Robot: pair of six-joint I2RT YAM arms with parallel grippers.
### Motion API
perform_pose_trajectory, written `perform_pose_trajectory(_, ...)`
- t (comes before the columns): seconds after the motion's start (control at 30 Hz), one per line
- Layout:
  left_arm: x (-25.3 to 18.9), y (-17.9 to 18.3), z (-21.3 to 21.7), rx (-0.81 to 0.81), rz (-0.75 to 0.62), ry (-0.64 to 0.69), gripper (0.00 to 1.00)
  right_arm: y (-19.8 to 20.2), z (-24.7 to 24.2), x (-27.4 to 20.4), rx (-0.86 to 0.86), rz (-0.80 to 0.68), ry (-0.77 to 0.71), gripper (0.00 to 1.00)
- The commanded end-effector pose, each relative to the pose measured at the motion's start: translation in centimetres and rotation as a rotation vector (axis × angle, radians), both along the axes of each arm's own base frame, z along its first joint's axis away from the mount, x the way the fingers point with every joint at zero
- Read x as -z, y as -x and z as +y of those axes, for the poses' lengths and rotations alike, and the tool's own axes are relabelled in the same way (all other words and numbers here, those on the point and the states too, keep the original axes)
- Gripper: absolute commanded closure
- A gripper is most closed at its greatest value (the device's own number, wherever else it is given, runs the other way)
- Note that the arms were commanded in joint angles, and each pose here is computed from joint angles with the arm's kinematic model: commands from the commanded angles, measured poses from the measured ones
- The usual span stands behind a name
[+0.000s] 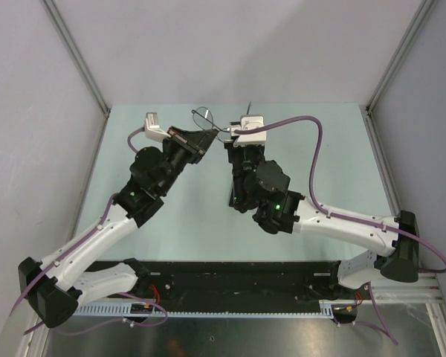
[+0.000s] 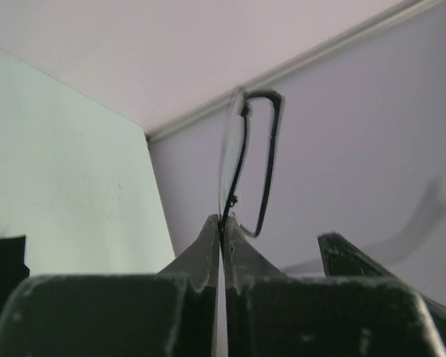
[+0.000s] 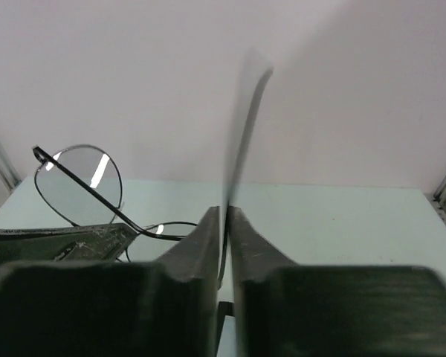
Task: Organize the sunglasses
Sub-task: Pass from the right arm to the left, then fold the left temple of the sunglasses with the sunglasses.
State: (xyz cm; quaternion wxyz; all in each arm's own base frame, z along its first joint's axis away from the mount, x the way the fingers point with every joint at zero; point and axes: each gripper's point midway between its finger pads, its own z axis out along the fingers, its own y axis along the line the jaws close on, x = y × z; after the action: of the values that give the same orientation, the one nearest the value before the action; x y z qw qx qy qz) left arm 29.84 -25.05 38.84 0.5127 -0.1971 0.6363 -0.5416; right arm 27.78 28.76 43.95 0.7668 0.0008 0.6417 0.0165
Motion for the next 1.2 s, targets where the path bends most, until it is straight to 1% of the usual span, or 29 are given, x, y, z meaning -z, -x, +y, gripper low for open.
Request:
perform_pose_trajectory(0.0,-1.2,-0.3,1.5,-0.079,-0.05,-0.043,0.99,0.7,0.0,-2.3,-0.041,-0.026,-0.067,0.77)
perform_pose_trajectory(0.03,-1.2,-0.4,1.6,-0.086,-0.052,-0.048,1.0,0.9,-0.1,-2.4,-0.052,-0.026,-0.082,0.64)
perform_pose_trajectory(0.1,-1.3,-0.5,1.9,-0.101,-0.055,-0.063,1.0,1.0,0.2,-2.3,-0.081,-0.02,-0.064,0.5)
perform_pose_trajectory(0.13,-1.2,-0.6,1.9,-0.106,-0.054,-0.072,1.0,1.0,0.3,-2.4,-0.097,-0.018,-0.075,0.39)
perform_pose_trajectory(0.2,-0.9,-0.8,2.2,-0.126,-0.049,-0.091,1.0,1.1,0.1,-2.5,-0.143,-0.013,-0.06,0.29)
perform_pose_trajectory(0.23,-0.6,-0.9,2.4,-0.133,-0.044,-0.1,1.0,1.4,-0.3,-2.6,-0.172,-0.001,-0.072,0.19)
perform_pose_trajectory(0.3,-0.3,-1.1,2.6,-0.151,-0.042,-0.122,1.0,1.7,0.1,-3.0,-0.257,-0.004,-0.07,0.12)
perform_pose_trajectory(0.33,-0.1,-1.2,2.7,-0.154,-0.038,-0.131,1.0,1.5,-0.2,-3.0,-0.278,0.002,-0.073,0.06)
perform_pose_trajectory(0.37,-0.1,-1.2,2.8,-0.16,-0.04,-0.136,1.0,2.1,-0.3,-3.2,-0.348,0.012,-0.076,0.04)
perform_pose_trajectory(0.4,0.1,-1.3,3.0,-0.166,-0.038,-0.147,1.0,2.4,-0.4,-3.3,-0.383,0.018,-0.077,0.02)
perform_pose_trajectory(0.43,0.2,-1.4,3.1,-0.164,-0.035,-0.155,1.0,2.0,-1.0,-3.3,-0.399,0.025,-0.072,0.0)
perform_pose_trajectory(0.47,0.2,-1.3,3.1,-0.159,-0.038,-0.159,1.0,2.6,-0.6,-2.4,-0.469,0.061,-0.057,0.0)
perform_pose_trajectory(0.5,0.3,-1.4,3.3,-0.158,-0.041,-0.168,1.0,2.9,-1.8,-3.1,-0.489,0.06,-0.079,0.0)
perform_pose_trajectory(0.53,0.3,-1.1,3.0,-0.132,-0.044,-0.174,1.0,3.1,-2.4,-2.4,-0.509,0.091,-0.063,0.01)
perform_pose_trajectory(0.57,0.4,-1.1,3.0,-0.125,-0.048,-0.184,1.0,2.9,-2.9,-2.3,-0.541,0.107,-0.088,0.01)
perform_pose_trajectory(0.6,0.4,-1.1,3.0,-0.119,-0.049,-0.19,1.0,3.4,-4.1,-2.8,-0.556,0.1,-0.106,0.02)
perform_pose_trajectory(0.67,0.5,-0.7,2.5,-0.068,-0.056,-0.204,1.0,3.4,-5.1,-1.7,-0.586,0.132,-0.083,0.05)
perform_pose_trajectory(0.7,0.5,-0.7,2.3,-0.05,-0.061,-0.211,1.0,3.9,-5.9,-2.0,-0.596,0.126,-0.09,0.06)
perform_pose_trajectory(0.8,0.3,-0.1,1.4,0.028,-0.085,-0.237,0.99,4.6,-6.3,-0.6,-0.655,0.157,-0.036,0.11)
perform_pose_trajectory(0.9,0.3,0.6,0.6,0.104,-0.1,-0.243,1.0,5.6,-6.4,0.1,-0.723,0.16,-0.01,0.2)
perform_pose_trajectory(0.93,0.2,0.7,0.5,0.121,-0.101,-0.241,1.0,6.4,-6.3,0.0,-0.763,0.151,0.0,0.21)
perform_pose_trajectory(1.0,0.3,1.1,0.1,0.176,-0.097,-0.233,1.0,6.9,-6.5,0.2,-0.789,0.146,0.011,0.23)
perform_pose_trajectory(1.03,0.2,1.2,0.0,0.189,-0.1,-0.228,1.0,7.9,-6.0,0.6,-0.855,0.143,0.034,0.27)
perform_pose_trajectory(1.07,0.2,1.2,0.0,0.2,-0.093,-0.221,1.0,8.3,-6.0,0.8,-0.877,0.14,0.041,0.27)
perform_pose_trajectory(1.1,0.1,1.8,-0.4,0.25,-0.1,-0.219,1.0,8.6,-5.9,0.8,-0.896,0.137,0.042,0.28)
perform_pose_trajectory(1.13,-0.3,1.9,-0.5,0.268,-0.108,-0.216,0.99,9.3,-5.4,1.3,-0.946,0.14,0.049,0.28)
perform_pose_trajectory(1.17,-0.5,2.2,-0.7,0.29,-0.114,-0.215,1.0,9.6,-5.4,1.1,-0.966,0.116,0.071,0.28)
